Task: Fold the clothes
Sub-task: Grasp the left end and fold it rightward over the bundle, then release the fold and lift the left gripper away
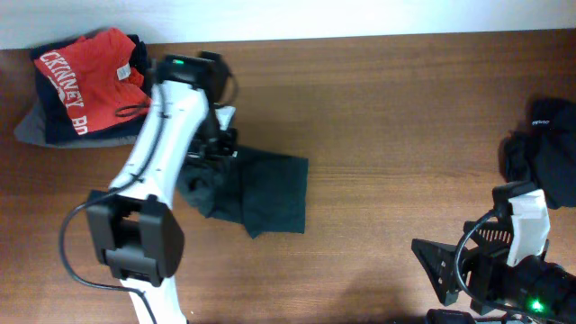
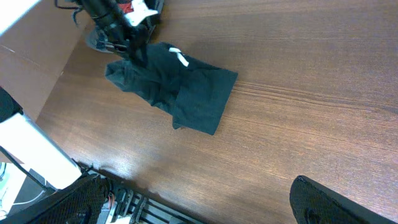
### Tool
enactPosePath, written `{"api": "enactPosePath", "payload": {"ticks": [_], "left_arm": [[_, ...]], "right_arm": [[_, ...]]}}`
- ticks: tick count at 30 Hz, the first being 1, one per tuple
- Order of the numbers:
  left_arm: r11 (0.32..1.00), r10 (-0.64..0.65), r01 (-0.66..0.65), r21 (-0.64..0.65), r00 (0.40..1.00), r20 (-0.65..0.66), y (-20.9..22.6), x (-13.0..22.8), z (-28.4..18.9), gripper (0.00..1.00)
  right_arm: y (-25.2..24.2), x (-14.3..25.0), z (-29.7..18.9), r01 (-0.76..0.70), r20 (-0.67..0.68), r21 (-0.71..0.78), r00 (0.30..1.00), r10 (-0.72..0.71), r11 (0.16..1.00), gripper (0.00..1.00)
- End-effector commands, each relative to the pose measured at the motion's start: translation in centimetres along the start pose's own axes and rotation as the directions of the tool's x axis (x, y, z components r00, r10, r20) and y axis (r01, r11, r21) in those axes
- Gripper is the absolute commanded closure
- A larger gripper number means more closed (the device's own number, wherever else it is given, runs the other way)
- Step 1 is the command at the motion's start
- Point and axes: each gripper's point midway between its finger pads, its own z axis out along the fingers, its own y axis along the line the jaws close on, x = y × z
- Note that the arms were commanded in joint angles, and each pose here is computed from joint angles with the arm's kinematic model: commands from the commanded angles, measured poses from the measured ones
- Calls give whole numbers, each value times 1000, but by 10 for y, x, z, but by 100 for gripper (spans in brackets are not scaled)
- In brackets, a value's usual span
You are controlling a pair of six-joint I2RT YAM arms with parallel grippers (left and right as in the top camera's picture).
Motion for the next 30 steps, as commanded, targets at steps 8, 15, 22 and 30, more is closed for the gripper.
{"api": "enactPosePath", "payload": {"ticks": [8, 15, 22, 30], "left_arm": [[997, 44, -45, -57, 999, -23, -44, 6, 20, 99], [996, 58, -62, -70, 996, -69, -51, 11, 42, 99], [997, 33, -36, -71, 998, -47, -61, 5, 48, 99], [998, 15, -16, -60, 1000, -16, -80, -9, 65, 99]], "right_arm": [[1, 0, -2, 5, 0, 5, 1000, -5, 1000, 1], [1, 0, -2, 5, 0, 5, 1000, -5, 1000, 1], [1, 0, -2, 5, 0, 5, 1000, -5, 1000, 1], [1, 0, -2, 5, 0, 5, 1000, -5, 1000, 1]]}}
